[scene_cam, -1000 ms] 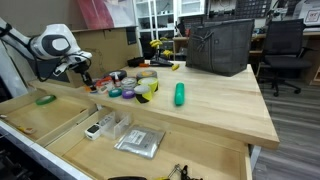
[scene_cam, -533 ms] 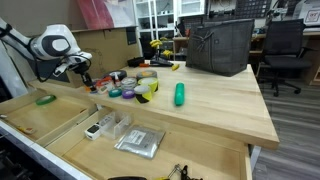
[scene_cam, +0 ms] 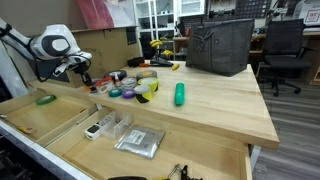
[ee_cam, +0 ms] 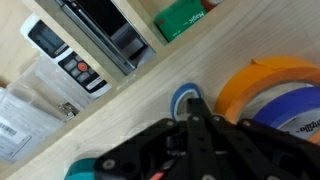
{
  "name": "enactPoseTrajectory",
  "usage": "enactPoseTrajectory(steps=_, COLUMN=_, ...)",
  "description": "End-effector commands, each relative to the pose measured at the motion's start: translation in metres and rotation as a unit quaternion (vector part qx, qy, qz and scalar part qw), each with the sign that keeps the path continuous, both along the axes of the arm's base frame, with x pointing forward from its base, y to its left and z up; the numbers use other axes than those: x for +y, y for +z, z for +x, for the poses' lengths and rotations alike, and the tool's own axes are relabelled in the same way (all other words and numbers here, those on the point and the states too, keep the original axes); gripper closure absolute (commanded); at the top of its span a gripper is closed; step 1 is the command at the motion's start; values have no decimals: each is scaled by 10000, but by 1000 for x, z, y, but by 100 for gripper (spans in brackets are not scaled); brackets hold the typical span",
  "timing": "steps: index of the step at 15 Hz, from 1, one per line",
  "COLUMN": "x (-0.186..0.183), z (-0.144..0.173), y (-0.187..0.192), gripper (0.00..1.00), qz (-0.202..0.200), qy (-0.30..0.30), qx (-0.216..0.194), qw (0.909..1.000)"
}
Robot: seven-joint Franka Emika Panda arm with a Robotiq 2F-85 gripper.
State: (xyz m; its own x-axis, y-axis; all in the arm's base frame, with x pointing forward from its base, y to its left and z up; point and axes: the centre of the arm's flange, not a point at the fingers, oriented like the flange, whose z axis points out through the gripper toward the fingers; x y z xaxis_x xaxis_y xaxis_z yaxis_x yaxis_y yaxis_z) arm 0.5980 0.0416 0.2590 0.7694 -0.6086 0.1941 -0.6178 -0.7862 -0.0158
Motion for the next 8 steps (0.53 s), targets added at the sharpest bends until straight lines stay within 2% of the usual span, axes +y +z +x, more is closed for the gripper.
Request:
enactPoseTrajectory(steps=1, x=4, z=-4, y=2, gripper=100, qz=47, qy=55, qx=9, qw=10000)
enactPoseTrajectory(steps=8, x=8, z=-11, y=7, gripper=100, qz=73, qy=28, qx=8, qw=10000)
